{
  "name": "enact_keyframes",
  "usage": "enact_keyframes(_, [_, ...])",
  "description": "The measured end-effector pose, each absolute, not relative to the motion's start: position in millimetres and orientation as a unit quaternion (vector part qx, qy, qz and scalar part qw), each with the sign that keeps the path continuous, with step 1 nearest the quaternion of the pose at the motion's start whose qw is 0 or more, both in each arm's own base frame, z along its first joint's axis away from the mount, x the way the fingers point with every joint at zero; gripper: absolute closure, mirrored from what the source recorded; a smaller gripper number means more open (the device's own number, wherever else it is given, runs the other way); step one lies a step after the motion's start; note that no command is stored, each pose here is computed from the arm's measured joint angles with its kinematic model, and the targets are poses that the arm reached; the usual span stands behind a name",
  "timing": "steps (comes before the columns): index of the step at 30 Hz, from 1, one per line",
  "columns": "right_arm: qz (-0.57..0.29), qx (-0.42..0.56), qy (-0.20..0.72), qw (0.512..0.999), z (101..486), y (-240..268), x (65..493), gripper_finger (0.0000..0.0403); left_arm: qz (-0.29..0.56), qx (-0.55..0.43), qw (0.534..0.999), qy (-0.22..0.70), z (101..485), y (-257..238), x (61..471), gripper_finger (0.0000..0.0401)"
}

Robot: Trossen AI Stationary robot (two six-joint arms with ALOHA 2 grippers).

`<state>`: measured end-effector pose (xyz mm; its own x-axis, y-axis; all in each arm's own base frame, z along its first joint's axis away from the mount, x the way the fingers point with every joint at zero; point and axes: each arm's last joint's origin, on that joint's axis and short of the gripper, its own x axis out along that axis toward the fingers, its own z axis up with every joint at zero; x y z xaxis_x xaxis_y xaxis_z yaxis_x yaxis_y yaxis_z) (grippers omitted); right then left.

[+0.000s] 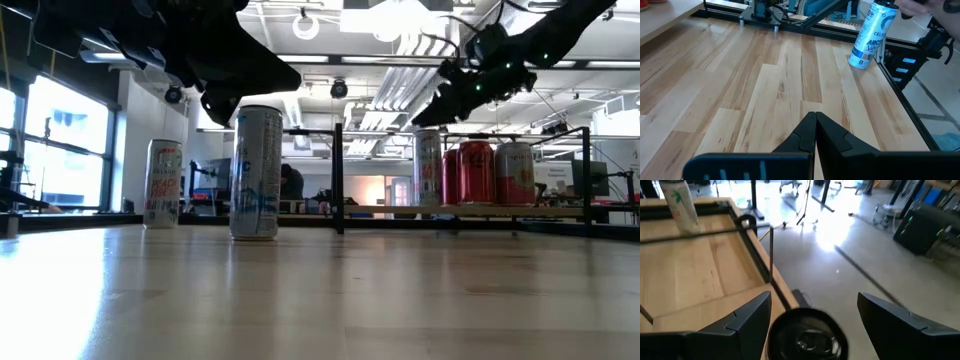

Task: Place canned beverage on shelf
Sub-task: Put the bottom peach vibe soda can on the shelf

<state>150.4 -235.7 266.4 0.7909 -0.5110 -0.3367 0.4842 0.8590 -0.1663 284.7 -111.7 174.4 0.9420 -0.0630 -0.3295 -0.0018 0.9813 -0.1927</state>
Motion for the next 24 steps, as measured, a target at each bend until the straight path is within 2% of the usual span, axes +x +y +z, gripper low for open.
enact_keyframes(7, [-0.266,-0.049,0.169,0.948,291.3,-212.9,140.3,0.0125,-0.015,-0.095,0.981,0.169,174.5,-111.7,284.7,0.0401])
enact_keyframes(10, [-0.266,-0.029,0.194,0.944,294.5,-195.5,138.3,0.0145,-0.015,-0.096,0.981,0.169,174.5,-111.7,284.7,0.0401])
enact_keyframes(13, [-0.277,-0.025,0.237,0.931,294.7,-176.4,138.6,0.0197,-0.015,-0.095,0.981,0.169,174.5,-111.7,284.7,0.0401])
enact_keyframes(20, [-0.266,0.006,0.288,0.920,287.7,-147.8,156.9,0.0379,-0.007,-0.096,0.981,0.168,174.5,-108.3,286.0,0.0401])
enact_keyframes(22, [-0.287,0.014,0.311,0.906,281.0,-146.5,163.8,0.0393,-0.007,-0.096,0.981,0.168,174.5,-108.2,286.0,0.0401])
enact_keyframes(24, [-0.313,0.028,0.328,0.891,273.9,-148.0,170.0,0.0382,-0.006,-0.096,0.981,0.168,174.5,-108.2,286.0,0.0401])
